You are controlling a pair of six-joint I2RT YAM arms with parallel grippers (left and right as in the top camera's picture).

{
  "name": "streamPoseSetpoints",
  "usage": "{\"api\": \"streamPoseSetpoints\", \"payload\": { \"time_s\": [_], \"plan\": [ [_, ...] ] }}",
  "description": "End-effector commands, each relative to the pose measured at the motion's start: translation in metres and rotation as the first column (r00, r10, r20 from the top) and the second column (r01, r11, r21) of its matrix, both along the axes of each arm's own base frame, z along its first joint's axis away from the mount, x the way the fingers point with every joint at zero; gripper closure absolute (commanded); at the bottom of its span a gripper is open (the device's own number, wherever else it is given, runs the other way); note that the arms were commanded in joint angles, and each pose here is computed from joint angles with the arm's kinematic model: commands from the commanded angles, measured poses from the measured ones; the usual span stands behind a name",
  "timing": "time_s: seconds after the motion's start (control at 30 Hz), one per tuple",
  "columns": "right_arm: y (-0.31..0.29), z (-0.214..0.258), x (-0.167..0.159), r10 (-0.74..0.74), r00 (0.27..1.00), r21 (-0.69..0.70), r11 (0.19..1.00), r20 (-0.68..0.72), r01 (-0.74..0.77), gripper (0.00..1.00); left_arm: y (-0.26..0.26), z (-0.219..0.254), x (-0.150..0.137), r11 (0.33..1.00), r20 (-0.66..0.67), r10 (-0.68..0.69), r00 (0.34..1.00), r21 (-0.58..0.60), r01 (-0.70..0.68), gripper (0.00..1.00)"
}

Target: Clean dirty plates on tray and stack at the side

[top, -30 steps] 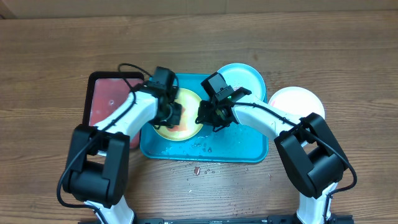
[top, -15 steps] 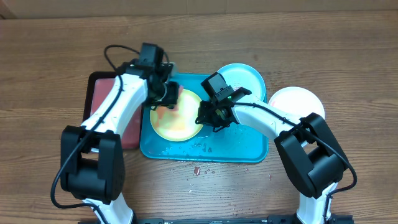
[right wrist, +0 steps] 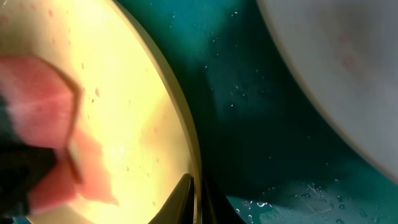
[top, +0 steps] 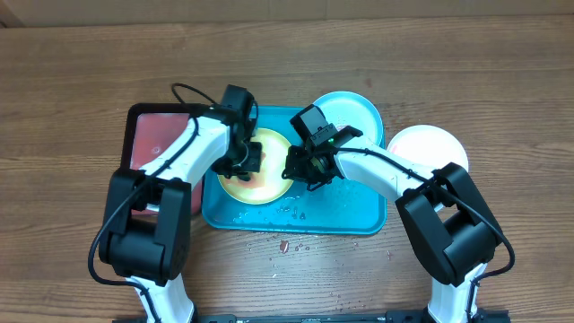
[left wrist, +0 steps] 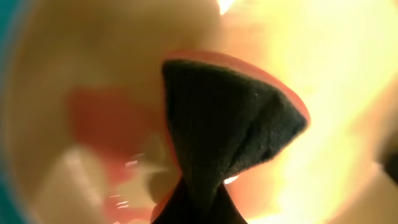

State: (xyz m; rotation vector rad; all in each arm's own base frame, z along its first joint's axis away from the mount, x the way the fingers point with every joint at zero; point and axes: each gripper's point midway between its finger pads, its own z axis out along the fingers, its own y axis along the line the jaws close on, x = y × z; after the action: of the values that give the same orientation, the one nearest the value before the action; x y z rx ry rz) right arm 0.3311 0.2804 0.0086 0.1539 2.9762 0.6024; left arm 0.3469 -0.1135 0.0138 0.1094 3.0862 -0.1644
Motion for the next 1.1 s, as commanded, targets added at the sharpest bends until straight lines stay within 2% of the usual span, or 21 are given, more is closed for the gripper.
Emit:
{"api": "streamPoseSetpoints", "payload": {
  "time_s": [0.0, 0.13, 0.33, 0.43, 0.57, 0.7, 0.87, 0.9, 1.07],
  "plan": [
    [0.003, 0.012, 0.002, 0.009, 1.000, 0.012, 1.000, 0.028, -0.009, 0.92, 0.037, 0.005, 0.005, 0.989, 0.019, 0.104, 0.994, 0.099, -0.106, 0.96],
    [0.003, 0.012, 0.002, 0.009, 1.000, 0.013, 1.000, 0.030, -0.010, 0.92, 0.056, 0.020, 0.010, 0.985, 0.040, 0.160, 0.986, 0.056, -0.162, 0.96],
    [0.007, 0.017, 0.009, 0.060, 0.995, 0.018, 0.998, 0.080, -0.062, 0.96, 0.044, 0.076, 0.017, 0.996, 0.179, 0.046, 0.983, -0.088, -0.030, 0.96],
    [0.006, 0.022, 0.016, 0.096, 0.988, -0.006, 0.995, 0.125, -0.096, 0.96, 0.048, 0.104, 0.019, 0.997, 0.262, 0.040, 0.964, -0.079, -0.020, 0.96],
    [-0.002, 0.040, 0.025, 0.146, 0.968, -0.084, 0.988, 0.203, -0.131, 0.96, 0.078, 0.125, 0.017, 0.996, 0.317, 0.089, 0.944, -0.017, -0.088, 0.96],
    [-0.019, 0.079, 0.038, 0.163, 0.931, -0.191, 0.976, 0.326, -0.104, 0.96, 0.118, 0.116, 0.014, 0.984, 0.284, 0.165, 0.944, 0.016, -0.177, 0.96],
    [-0.027, 0.123, 0.044, 0.250, 0.849, -0.318, 0.942, 0.466, -0.103, 0.96, 0.145, 0.095, 0.018, 0.970, 0.245, 0.228, 0.942, 0.025, -0.242, 0.96],
    [-0.031, 0.136, 0.044, 0.297, 0.809, -0.398, 0.913, 0.507, -0.087, 0.96, 0.150, 0.084, 0.020, 0.970, 0.223, 0.227, 0.948, 0.031, -0.240, 0.96],
    [-0.039, 0.163, 0.041, 0.422, 0.709, -0.613, 0.790, 0.565, 0.018, 0.96, 0.151, 0.053, 0.024, 0.975, 0.162, 0.209, 0.964, 0.047, -0.219, 0.96]
  ]
}}
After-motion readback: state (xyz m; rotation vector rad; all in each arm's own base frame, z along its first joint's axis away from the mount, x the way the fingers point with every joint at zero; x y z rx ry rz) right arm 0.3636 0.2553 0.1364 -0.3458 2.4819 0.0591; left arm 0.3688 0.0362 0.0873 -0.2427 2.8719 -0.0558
